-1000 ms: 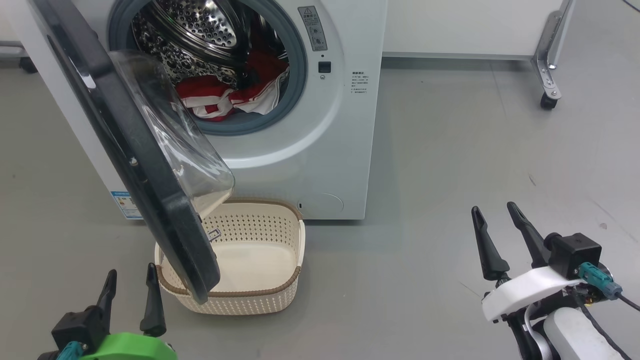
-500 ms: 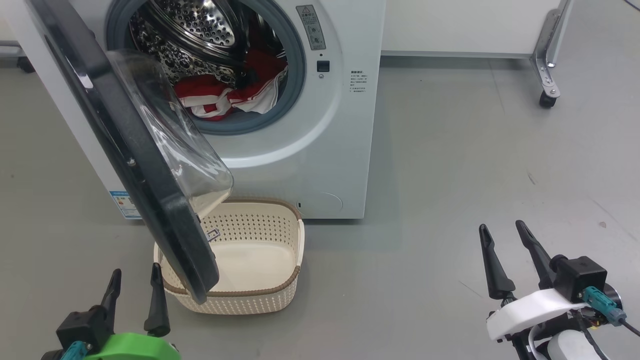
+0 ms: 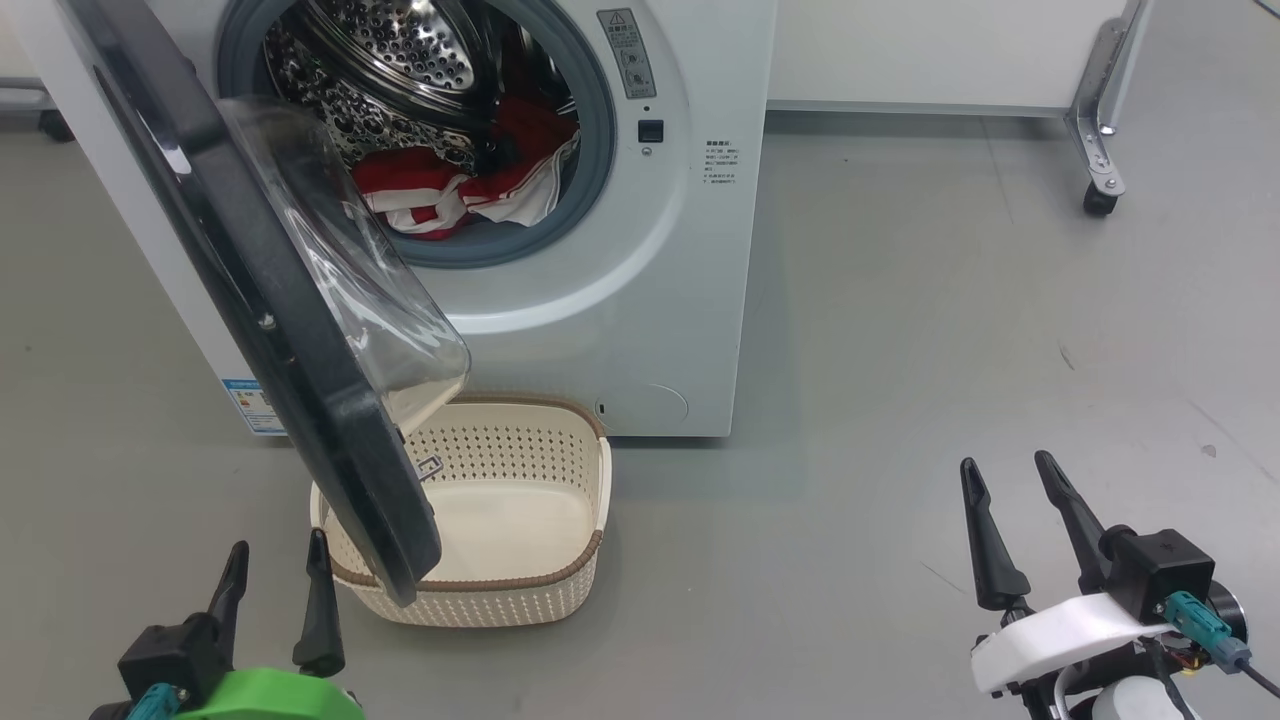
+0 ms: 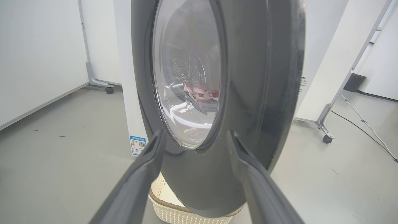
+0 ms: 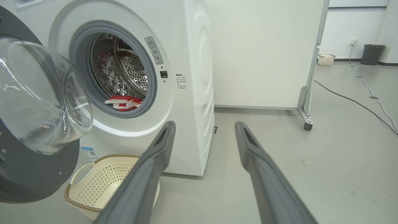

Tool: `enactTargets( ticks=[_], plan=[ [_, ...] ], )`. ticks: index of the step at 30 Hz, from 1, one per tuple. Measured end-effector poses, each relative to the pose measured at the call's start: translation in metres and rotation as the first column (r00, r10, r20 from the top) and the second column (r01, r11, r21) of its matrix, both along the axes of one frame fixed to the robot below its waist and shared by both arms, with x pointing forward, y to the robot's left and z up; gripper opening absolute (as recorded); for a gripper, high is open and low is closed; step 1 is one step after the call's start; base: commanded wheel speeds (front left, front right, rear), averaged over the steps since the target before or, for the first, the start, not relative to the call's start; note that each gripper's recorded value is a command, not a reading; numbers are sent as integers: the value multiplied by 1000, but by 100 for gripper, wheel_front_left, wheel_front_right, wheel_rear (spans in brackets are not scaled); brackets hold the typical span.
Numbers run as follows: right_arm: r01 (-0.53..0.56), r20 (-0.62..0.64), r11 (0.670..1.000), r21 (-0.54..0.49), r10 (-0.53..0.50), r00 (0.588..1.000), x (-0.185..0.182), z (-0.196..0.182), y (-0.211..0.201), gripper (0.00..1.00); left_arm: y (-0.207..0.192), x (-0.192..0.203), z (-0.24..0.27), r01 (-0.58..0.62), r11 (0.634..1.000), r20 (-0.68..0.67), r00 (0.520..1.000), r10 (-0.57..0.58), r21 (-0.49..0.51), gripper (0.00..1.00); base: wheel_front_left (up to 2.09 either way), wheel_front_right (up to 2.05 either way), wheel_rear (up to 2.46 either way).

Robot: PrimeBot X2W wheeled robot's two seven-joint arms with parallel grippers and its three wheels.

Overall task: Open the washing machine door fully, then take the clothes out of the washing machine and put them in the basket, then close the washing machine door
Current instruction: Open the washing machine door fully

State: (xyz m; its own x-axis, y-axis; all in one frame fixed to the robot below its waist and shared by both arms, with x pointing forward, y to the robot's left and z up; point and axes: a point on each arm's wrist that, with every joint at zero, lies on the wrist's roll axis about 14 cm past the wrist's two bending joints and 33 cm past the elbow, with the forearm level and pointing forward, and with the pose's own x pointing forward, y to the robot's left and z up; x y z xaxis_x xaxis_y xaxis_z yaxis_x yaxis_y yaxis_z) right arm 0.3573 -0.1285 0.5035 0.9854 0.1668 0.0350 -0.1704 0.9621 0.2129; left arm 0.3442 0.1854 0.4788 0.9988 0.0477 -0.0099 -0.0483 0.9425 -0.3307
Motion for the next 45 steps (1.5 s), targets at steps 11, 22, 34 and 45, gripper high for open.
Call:
enactTargets(
  ticks=[11,22,34,45],
  plan=[
    [2,3,1000,-20,-2,1000,-3,-2,2,100,-2,0,-2,8,1000,-7,1000,-8,-2,100,0,0,0],
    [10,-4,1000,-9,-10,1000,-5,-4,2,100,-2,0,-6,9,1000,-17,1000,-9,0,100,0,0,0],
    [9,-10,1000,-6,-9,1000,-4,-7,3,100,-1,1,-9,5,1000,-26,1000,-5,2,100,0,0,0],
    [8,-11,1000,-2,-8,1000,-3,-8,3,100,1,0,-12,0,1000,-36,999,0,2,100,0,0,0]
  ],
)
